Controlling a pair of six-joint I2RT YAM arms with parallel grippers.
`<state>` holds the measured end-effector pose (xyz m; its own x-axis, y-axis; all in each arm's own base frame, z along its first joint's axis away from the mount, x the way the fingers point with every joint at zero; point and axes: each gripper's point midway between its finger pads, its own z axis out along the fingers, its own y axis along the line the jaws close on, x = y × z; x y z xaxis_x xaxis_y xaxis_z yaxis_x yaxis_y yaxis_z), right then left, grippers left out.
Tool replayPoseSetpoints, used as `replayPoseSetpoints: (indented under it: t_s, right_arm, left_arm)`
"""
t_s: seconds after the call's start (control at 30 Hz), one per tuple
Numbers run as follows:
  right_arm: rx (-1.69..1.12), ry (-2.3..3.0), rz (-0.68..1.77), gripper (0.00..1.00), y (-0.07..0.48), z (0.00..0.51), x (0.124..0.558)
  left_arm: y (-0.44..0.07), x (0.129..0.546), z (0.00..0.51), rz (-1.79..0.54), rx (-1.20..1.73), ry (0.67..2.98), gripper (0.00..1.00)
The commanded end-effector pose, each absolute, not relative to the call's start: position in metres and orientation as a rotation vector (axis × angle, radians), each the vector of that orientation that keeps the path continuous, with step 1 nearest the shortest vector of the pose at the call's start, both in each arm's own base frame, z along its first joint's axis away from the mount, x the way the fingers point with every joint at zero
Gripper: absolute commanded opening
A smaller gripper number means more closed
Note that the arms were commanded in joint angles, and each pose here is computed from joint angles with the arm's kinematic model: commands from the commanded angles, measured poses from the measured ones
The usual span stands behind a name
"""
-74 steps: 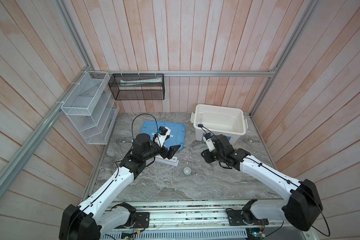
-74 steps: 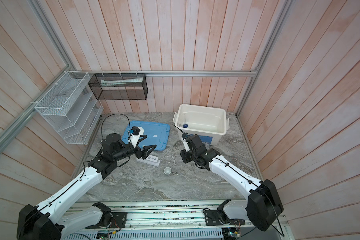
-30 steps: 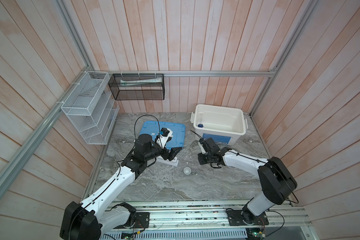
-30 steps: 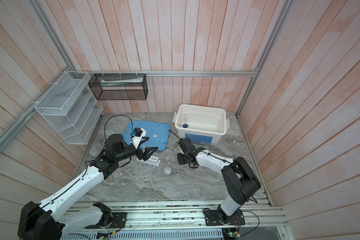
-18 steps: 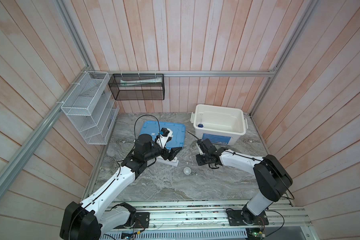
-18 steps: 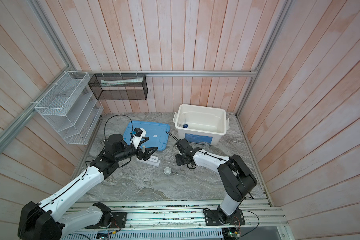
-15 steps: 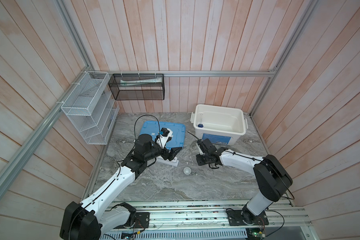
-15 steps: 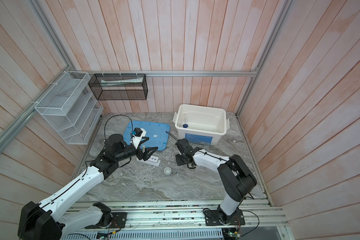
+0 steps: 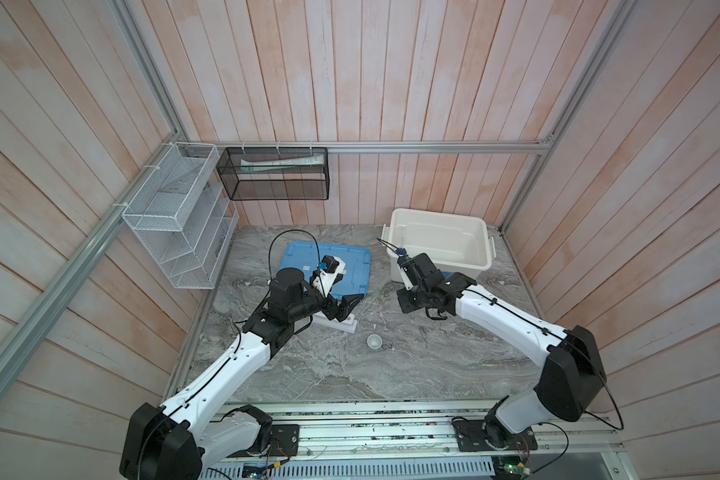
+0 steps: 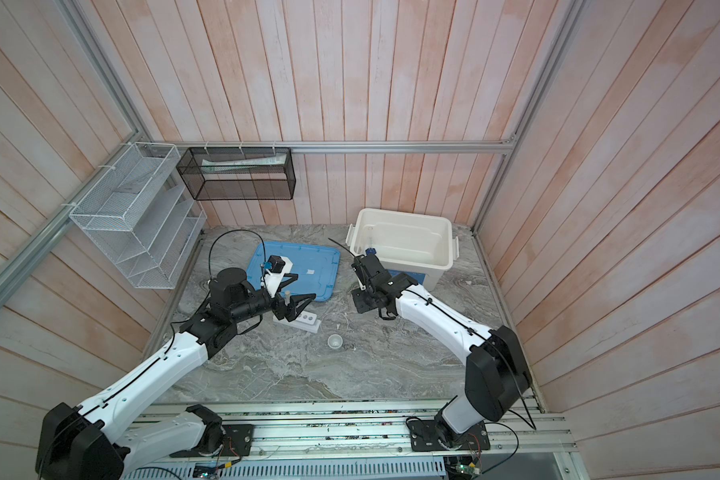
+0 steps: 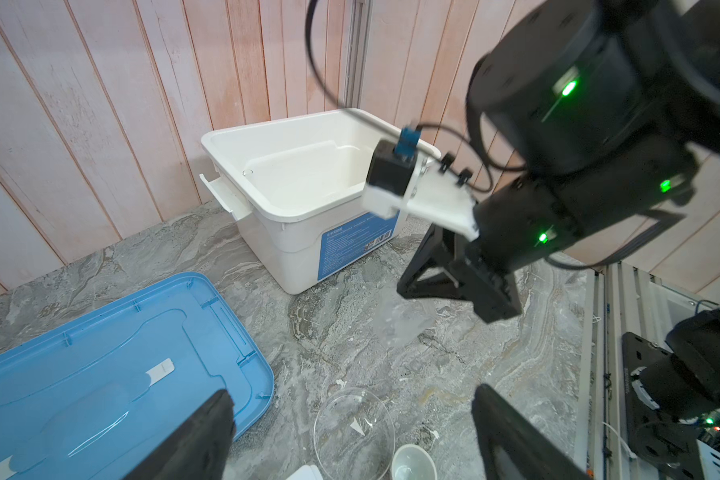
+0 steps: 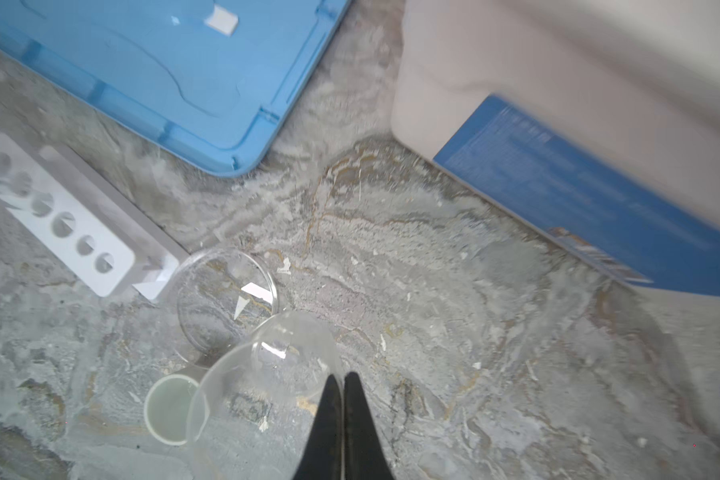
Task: Organize the chemistry lab equipment
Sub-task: 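Lower right gripper onto the small clear glass beaker and grasp it, then lift the beaker with right gripper and carry it over the white bin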
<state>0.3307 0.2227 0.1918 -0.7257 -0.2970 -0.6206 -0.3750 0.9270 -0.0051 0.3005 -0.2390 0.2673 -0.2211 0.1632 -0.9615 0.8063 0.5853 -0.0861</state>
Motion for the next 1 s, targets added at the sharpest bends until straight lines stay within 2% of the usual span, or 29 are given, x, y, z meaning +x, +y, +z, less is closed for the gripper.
replayPoseSetpoints:
  t_s: [0.0,0.2,0.43,0.73,0.97]
  right_arm:
    - [-0.450,2.316,0.033,0.06,0.192,0.248,0.329]
    - [-0.380,2.177,0.053,0.06,0.175,0.316,0.355]
    - [-0.362,2.164,0.071,0.06,0.164,0.338,0.409]
    - [-0.418,2.322,0.068,0.04,0.161,0.284,0.494]
    - [-0.538,2.425,0.124,0.04,0.179,0.218,0.535]
  left_arm:
    - [-0.238,0.299,0.267,-0.712,0.813,1.715,0.91]
    - [-0.237,0.298,0.274,-0.704,0.810,1.698,0.91]
    - [-0.229,0.293,0.289,-0.675,0.768,1.691,0.91]
    - [-0.233,0.289,0.290,-0.653,0.762,1.732,0.91]
    - [-0.235,0.291,0.287,-0.648,0.739,1.776,0.90]
